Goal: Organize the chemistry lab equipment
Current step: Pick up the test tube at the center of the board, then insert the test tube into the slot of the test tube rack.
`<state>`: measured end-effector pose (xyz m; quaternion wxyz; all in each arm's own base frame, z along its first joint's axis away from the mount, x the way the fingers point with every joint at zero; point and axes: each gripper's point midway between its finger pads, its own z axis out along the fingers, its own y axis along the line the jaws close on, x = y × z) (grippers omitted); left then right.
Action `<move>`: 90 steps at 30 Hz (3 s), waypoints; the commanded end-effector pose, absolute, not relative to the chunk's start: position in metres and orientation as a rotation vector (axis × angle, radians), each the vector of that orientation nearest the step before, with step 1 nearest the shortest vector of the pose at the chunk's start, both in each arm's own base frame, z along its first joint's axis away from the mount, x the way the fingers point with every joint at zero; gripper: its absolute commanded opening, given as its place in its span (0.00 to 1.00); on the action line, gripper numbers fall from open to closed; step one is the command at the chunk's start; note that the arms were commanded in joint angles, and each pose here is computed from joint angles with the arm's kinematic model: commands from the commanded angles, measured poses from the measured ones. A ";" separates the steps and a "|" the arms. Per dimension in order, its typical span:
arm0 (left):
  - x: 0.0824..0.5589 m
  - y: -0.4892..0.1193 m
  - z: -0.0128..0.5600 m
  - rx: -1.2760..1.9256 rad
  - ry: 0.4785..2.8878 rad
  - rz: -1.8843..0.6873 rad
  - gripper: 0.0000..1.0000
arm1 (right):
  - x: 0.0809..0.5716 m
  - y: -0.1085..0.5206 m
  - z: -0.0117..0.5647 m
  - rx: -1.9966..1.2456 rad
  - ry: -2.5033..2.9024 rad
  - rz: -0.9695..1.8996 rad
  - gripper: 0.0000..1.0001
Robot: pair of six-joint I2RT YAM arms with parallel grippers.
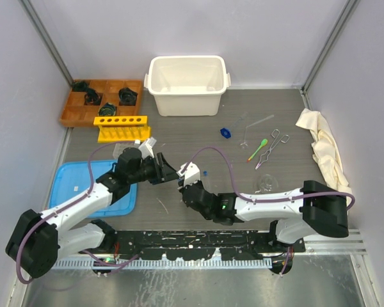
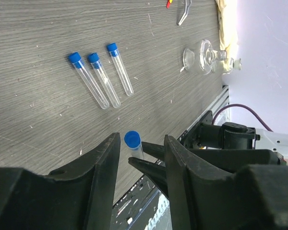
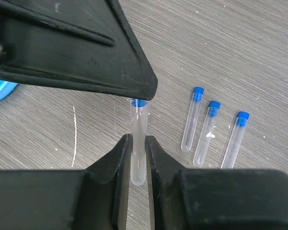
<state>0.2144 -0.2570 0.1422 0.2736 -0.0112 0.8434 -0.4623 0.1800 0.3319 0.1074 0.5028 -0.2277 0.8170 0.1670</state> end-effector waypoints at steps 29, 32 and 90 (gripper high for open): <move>0.224 -0.261 0.135 0.001 2.244 -1.221 0.01 | 0.182 0.351 0.141 -0.495 1.895 0.453 0.22; 0.232 -0.249 0.127 -0.002 2.257 -1.093 0.00 | 0.178 0.349 0.141 -0.500 1.898 0.467 0.33; 0.394 -0.094 0.155 -0.198 1.719 0.047 0.00 | 0.189 0.285 0.123 -0.381 1.931 0.490 0.40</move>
